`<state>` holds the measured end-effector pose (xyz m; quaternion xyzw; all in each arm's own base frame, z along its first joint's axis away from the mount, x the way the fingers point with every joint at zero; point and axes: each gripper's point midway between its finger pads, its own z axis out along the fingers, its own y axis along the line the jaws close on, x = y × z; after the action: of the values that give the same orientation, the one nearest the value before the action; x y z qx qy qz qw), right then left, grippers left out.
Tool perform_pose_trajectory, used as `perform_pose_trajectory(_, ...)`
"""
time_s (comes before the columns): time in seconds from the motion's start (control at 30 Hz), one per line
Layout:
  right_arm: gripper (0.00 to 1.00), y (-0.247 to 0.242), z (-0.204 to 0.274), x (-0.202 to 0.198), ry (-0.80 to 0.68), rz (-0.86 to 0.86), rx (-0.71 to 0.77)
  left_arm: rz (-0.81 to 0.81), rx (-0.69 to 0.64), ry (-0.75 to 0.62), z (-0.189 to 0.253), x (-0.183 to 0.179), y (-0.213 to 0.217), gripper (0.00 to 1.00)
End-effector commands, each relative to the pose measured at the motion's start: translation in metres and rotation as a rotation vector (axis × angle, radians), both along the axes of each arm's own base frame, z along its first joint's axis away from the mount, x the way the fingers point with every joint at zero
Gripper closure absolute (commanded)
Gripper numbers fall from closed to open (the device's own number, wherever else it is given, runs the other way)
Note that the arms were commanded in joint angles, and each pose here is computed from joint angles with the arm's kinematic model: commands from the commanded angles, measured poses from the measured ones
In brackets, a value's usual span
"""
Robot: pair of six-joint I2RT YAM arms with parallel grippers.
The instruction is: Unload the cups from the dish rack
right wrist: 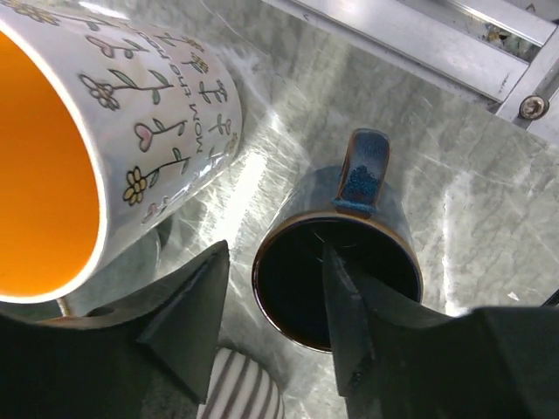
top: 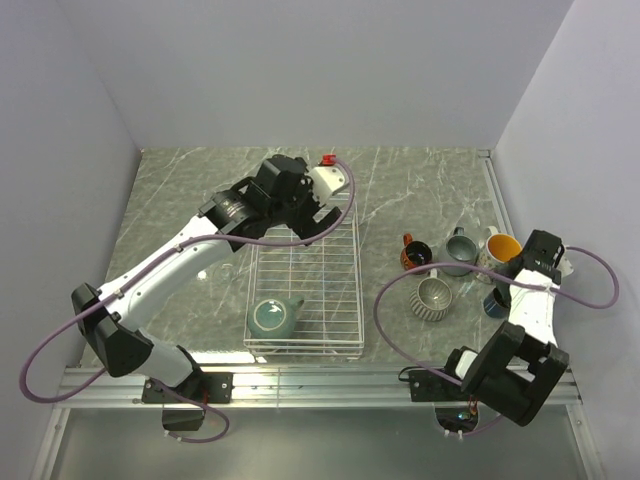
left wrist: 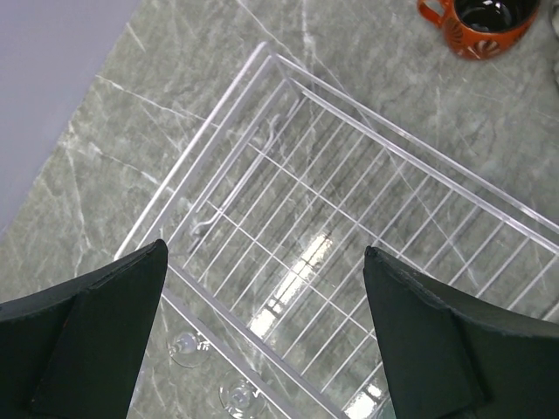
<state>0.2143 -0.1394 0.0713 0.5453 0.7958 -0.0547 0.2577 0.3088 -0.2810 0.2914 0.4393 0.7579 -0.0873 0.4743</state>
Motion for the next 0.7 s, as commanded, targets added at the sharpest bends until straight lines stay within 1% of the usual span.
perform_pose_trajectory(0.0,0.44,-0.012,0.030,0.009,-0.097,-0.036,-0.078,-0.072,-0.018,0.013,0.012,-0.008,-0.009,0.01)
perform_pose_trajectory(0.1,0.43,-0.015,0.063,0.010,-0.202,-0.087,-0.137,-0.179,0.019,0.121,-0.008,-0.034,-0.011,0.01)
perform_pose_trajectory(0.13,0.42,-0.015,0.072,0.009,-0.237,-0.098,-0.153,-0.197,0.026,0.142,-0.011,-0.039,-0.010,0.01)
perform_pose_trajectory(0.17,0.42,-0.015,0.091,0.007,-0.305,-0.111,-0.192,-0.211,0.040,0.166,-0.016,-0.045,-0.008,0.01)
perform_pose_trajectory(0.2,0.38,-0.014,0.101,0.007,-0.352,-0.129,-0.205,-0.227,0.061,0.196,-0.025,-0.051,-0.006,0.02)
perform_pose_trajectory(0.23,0.38,-0.013,0.111,0.006,-0.391,-0.131,-0.222,-0.239,0.079,0.215,-0.031,-0.055,-0.003,0.03)
perform_pose_trajectory(0.27,0.38,-0.009,0.130,0.003,-0.462,-0.127,-0.253,-0.254,0.106,0.263,-0.041,-0.065,0.003,0.03)
perform_pose_trajectory(0.33,0.37,0.001,0.156,0.002,-0.558,-0.101,-0.279,-0.279,0.158,0.330,-0.062,-0.081,0.011,0.05)
perform_pose_trajectory(0.37,0.37,0.004,0.164,0.002,-0.588,-0.087,-0.285,-0.286,0.189,0.365,-0.072,-0.090,0.015,0.05)
perform_pose_trajectory(0.4,0.37,0.013,0.175,0.005,-0.629,-0.038,-0.273,-0.303,0.238,0.398,-0.089,-0.102,0.017,0.05)
perform_pose_trajectory(0.53,0.37,0.036,0.197,0.008,-0.700,0.079,-0.266,-0.277,0.405,0.409,-0.132,-0.117,0.022,0.05)
perform_pose_trajectory(0.67,0.36,0.050,0.211,0.004,-0.717,0.166,-0.280,-0.260,0.498,0.479,-0.157,-0.120,0.027,0.07)
